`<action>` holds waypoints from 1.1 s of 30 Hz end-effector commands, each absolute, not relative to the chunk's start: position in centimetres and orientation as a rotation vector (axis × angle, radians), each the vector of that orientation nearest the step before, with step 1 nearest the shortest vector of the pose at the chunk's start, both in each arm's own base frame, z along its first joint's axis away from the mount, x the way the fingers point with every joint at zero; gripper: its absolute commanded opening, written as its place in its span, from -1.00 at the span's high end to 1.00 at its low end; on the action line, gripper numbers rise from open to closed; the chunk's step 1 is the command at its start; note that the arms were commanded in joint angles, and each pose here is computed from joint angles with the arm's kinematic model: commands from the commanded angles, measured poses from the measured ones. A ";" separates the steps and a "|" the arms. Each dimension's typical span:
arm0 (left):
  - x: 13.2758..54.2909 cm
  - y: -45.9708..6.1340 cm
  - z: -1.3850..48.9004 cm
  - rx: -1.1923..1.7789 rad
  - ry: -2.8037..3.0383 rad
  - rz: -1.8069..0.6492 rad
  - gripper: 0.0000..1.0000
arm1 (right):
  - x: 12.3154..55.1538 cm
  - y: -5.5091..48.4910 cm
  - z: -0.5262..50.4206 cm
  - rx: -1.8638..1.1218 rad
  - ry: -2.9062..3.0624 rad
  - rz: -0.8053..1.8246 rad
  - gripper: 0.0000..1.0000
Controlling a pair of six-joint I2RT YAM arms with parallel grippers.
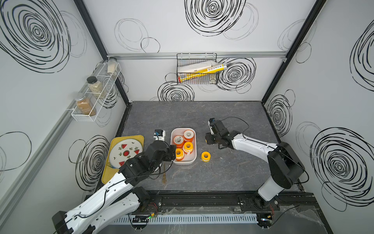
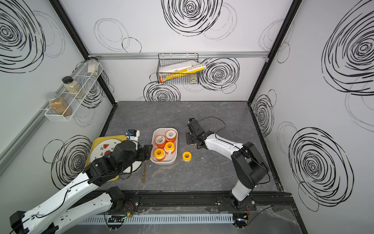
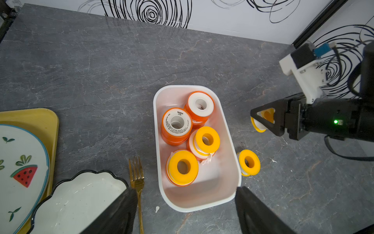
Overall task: Put the sealing tape into the storage box
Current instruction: Pick up the sealing tape at the center of the board, then place the sealing tape in the storage box.
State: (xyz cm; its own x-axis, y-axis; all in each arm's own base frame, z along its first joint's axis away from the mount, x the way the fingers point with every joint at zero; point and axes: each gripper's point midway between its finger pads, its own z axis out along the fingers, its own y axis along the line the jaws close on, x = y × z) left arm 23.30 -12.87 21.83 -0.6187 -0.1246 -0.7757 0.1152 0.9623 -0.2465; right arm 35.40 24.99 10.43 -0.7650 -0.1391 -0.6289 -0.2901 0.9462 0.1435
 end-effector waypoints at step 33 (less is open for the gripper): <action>23.7 -13.1 22.4 -0.007 2.180 -0.357 -0.66 | 39.8 37.8 10.1 -0.590 2.440 0.247 -0.18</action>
State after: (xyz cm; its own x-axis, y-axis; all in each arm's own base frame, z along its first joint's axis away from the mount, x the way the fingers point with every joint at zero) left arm 23.31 -12.85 21.83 -0.6185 -0.1251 -0.7758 0.1142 0.9624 -0.2463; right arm 39.36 38.12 10.37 -0.7160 -0.3361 -0.6119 -0.4717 0.8791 0.0691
